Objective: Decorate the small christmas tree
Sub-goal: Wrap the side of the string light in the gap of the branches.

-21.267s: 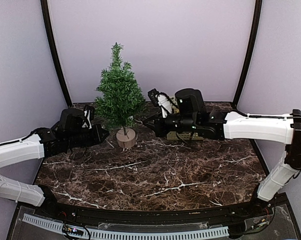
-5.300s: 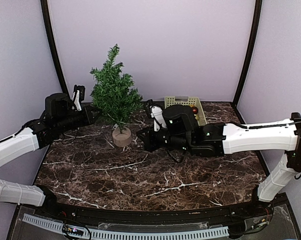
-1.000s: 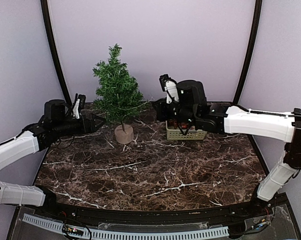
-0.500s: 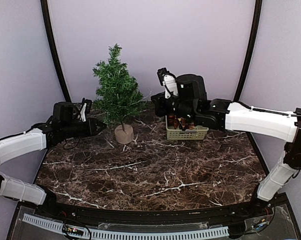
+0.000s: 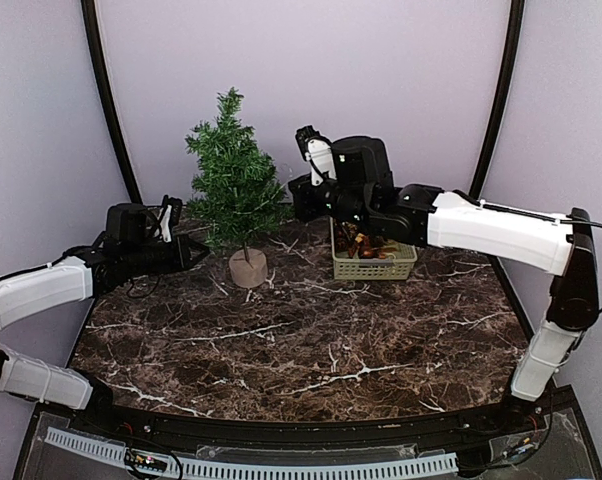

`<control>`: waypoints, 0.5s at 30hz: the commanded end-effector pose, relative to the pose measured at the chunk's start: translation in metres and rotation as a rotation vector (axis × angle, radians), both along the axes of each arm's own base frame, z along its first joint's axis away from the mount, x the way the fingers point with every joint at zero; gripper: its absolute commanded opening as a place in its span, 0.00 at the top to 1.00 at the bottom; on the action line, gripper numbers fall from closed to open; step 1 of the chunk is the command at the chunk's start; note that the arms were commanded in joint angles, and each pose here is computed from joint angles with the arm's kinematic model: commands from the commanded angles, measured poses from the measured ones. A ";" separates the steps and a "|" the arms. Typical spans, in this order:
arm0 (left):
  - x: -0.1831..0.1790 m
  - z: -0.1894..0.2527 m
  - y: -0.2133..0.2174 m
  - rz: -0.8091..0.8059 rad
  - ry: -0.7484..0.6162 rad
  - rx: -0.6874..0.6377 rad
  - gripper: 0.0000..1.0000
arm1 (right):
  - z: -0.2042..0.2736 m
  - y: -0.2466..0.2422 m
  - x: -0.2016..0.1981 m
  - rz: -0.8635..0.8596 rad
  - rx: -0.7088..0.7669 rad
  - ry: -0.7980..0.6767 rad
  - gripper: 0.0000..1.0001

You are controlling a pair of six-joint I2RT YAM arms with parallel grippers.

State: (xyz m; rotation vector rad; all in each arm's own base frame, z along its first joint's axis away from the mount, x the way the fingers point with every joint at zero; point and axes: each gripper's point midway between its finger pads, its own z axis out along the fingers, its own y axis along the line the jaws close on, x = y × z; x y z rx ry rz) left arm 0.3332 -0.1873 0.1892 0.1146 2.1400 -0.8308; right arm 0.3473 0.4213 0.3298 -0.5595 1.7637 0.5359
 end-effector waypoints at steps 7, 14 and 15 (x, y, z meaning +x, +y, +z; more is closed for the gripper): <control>0.002 -0.002 0.005 0.023 -0.015 0.020 1.00 | 0.023 0.013 0.019 0.043 0.036 -0.048 1.00; 0.004 -0.002 0.007 0.034 -0.017 0.033 1.00 | 0.034 0.016 0.024 0.078 0.063 -0.057 1.00; 0.004 -0.003 0.007 0.035 -0.016 0.035 1.00 | 0.034 0.016 0.026 0.077 0.066 -0.053 1.00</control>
